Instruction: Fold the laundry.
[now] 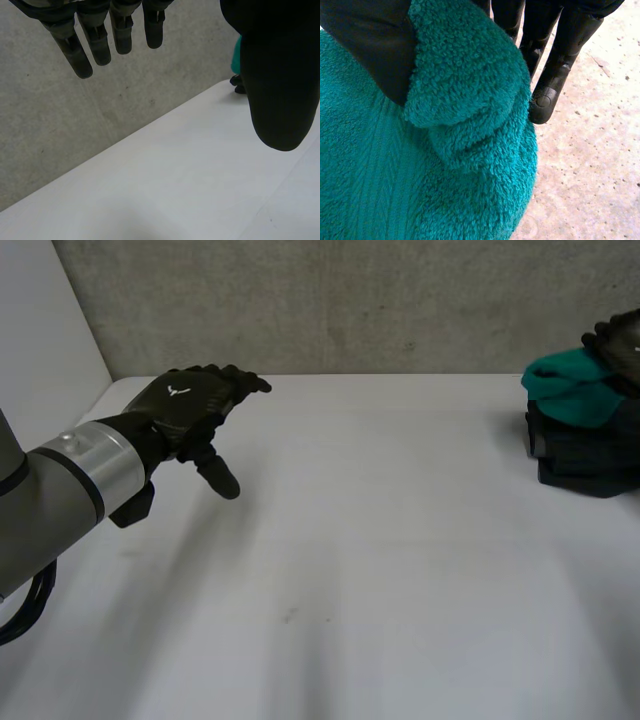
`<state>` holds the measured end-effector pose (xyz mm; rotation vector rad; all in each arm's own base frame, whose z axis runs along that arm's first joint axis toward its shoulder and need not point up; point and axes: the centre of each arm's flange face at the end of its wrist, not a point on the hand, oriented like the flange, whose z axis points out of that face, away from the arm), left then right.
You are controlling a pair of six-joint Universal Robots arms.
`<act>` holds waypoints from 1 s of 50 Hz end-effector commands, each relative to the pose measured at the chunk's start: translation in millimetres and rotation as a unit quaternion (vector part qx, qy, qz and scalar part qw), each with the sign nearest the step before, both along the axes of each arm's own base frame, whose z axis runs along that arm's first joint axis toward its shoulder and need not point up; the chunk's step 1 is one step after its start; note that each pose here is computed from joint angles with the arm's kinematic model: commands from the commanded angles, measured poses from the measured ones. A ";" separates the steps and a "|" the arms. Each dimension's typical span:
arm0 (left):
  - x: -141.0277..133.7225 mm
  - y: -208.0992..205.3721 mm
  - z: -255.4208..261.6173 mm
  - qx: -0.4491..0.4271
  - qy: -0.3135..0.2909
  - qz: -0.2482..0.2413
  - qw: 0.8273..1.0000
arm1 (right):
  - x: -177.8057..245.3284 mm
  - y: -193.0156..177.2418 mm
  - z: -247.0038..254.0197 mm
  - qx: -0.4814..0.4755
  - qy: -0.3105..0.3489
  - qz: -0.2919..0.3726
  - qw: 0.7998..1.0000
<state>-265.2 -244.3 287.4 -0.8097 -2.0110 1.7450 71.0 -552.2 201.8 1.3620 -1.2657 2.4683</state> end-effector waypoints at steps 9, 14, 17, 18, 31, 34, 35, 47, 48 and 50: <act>-0.6 2.5 0.5 0.001 0.001 0.006 1.000 | -67.7 -22.1 -44.6 0.003 -0.049 0.026 0.998; -1.2 3.4 0.1 0.006 0.006 0.005 1.000 | -65.9 -17.7 -66.7 0.040 -0.045 0.046 0.997; -1.3 3.2 -0.4 0.008 0.008 0.006 1.000 | -69.2 -10.7 -80.9 0.072 -0.047 0.053 0.995; -1.3 3.2 -0.4 0.008 0.008 0.006 1.000 | -71.7 -8.8 -84.5 0.080 -0.050 0.053 0.994; -4.2 6.5 3.8 0.002 0.010 0.000 1.000 | -120.7 8.8 -40.8 0.139 -0.137 -0.025 0.980; -6.1 8.6 3.8 0.002 0.010 -0.004 1.000 | -128.7 12.1 -25.7 0.148 -0.150 -0.039 0.977; -6.7 9.6 4.2 0.001 0.011 -0.006 1.000 | -130.3 14.3 -14.1 0.151 -0.153 -0.044 0.976; -5.5 13.9 2.3 0.006 0.008 -0.007 1.000 | -140.3 33.2 76.3 0.111 -0.149 -0.104 0.977; -5.3 14.4 2.8 0.005 0.008 -0.007 1.000 | -140.1 34.4 82.3 0.102 -0.142 -0.111 0.978; -4.3 15.9 4.9 0.003 0.010 -0.007 1.000 | -140.1 37.3 96.4 0.078 -0.119 -0.139 0.980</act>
